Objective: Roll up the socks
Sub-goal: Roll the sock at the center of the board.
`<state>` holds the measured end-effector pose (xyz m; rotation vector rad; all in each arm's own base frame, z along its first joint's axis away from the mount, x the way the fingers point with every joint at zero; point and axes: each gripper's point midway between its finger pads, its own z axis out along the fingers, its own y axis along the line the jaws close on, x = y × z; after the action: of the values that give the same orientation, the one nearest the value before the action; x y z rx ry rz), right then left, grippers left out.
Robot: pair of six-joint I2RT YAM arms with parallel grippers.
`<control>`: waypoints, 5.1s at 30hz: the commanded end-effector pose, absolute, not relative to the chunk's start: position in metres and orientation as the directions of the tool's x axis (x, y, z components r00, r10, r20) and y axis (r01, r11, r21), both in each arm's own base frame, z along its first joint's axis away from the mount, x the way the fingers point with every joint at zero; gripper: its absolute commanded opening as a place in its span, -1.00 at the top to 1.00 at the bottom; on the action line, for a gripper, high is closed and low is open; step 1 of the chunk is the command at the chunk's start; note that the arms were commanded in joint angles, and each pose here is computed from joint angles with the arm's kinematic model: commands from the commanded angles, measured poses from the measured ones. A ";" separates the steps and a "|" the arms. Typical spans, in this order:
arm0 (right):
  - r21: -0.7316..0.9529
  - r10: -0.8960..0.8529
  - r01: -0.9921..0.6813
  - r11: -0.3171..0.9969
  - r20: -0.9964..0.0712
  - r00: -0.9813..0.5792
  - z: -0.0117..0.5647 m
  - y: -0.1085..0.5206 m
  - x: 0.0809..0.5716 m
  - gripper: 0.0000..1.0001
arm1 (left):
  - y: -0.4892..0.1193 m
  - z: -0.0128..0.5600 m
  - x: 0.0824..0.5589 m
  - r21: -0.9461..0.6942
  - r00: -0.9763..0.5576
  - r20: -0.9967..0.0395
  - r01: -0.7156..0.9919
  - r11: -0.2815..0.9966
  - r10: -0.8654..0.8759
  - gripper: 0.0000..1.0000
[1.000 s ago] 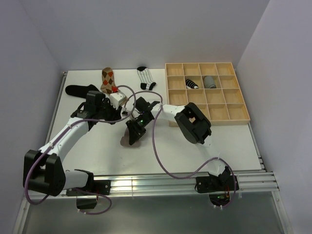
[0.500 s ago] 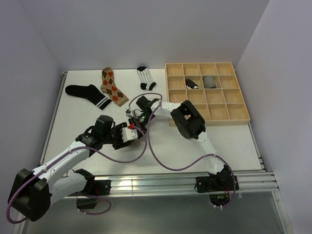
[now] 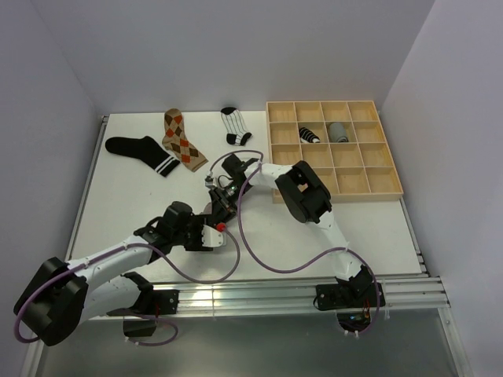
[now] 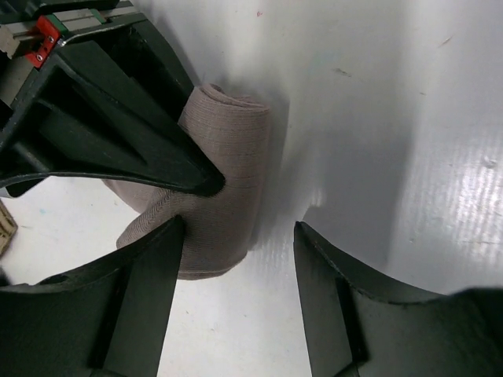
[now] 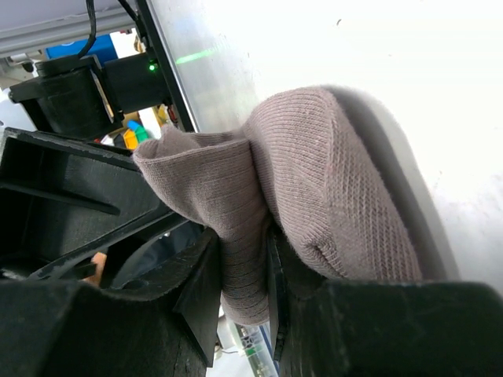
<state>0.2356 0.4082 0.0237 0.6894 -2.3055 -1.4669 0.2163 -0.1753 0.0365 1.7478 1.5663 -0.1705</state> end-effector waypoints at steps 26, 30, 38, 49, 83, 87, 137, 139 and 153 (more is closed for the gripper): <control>0.863 -0.533 -0.286 0.416 -0.024 -0.846 -0.002 0.391 0.250 0.40 | -0.190 0.001 0.217 0.330 0.214 -0.478 0.943 -0.052 0.852 0.52; 0.802 -0.488 -0.363 0.475 -0.103 -0.867 -0.006 0.384 0.261 0.09 | -0.191 -0.006 0.202 0.193 0.148 -0.483 0.979 -0.060 0.863 0.76; 0.682 -0.304 -0.440 0.585 -0.318 -0.898 0.037 0.364 0.290 -0.22 | -0.194 -0.001 0.186 -0.020 0.029 -0.519 0.999 -0.046 0.854 0.81; 0.607 -0.013 -0.310 0.732 -0.442 -0.897 0.059 0.305 0.304 -0.22 | -0.190 0.017 0.183 -0.275 -0.108 -0.494 0.961 -0.037 0.863 0.80; -0.042 -0.529 -0.856 0.515 -0.802 -0.278 0.077 0.360 0.194 -0.23 | -0.200 -0.007 0.211 -0.697 -0.510 -0.015 0.622 0.357 0.860 0.82; -0.114 -0.614 -0.877 0.467 -0.755 -0.229 0.064 0.371 0.191 -0.26 | -0.197 -0.012 0.211 -0.688 -0.504 -0.011 0.630 0.359 0.863 0.82; 0.242 -0.711 -0.857 0.455 -0.479 -0.514 -0.004 0.355 0.211 0.65 | -0.105 0.160 0.364 0.098 -0.300 -0.847 0.723 0.684 0.439 0.04; 0.268 -0.709 -0.845 0.463 -0.461 -0.534 -0.007 0.351 0.213 0.66 | -0.104 0.162 0.355 0.154 -0.248 -0.844 0.737 0.659 0.475 -0.01; 0.394 -0.691 -0.761 0.515 -0.334 -0.641 -0.027 0.341 0.223 0.65 | -0.166 0.106 0.271 0.426 0.115 -0.658 0.872 0.242 0.745 -0.12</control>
<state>0.2364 0.3833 0.0262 1.5393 -2.8821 -1.1167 0.2652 -0.1626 0.0993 1.4686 1.7436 -0.2662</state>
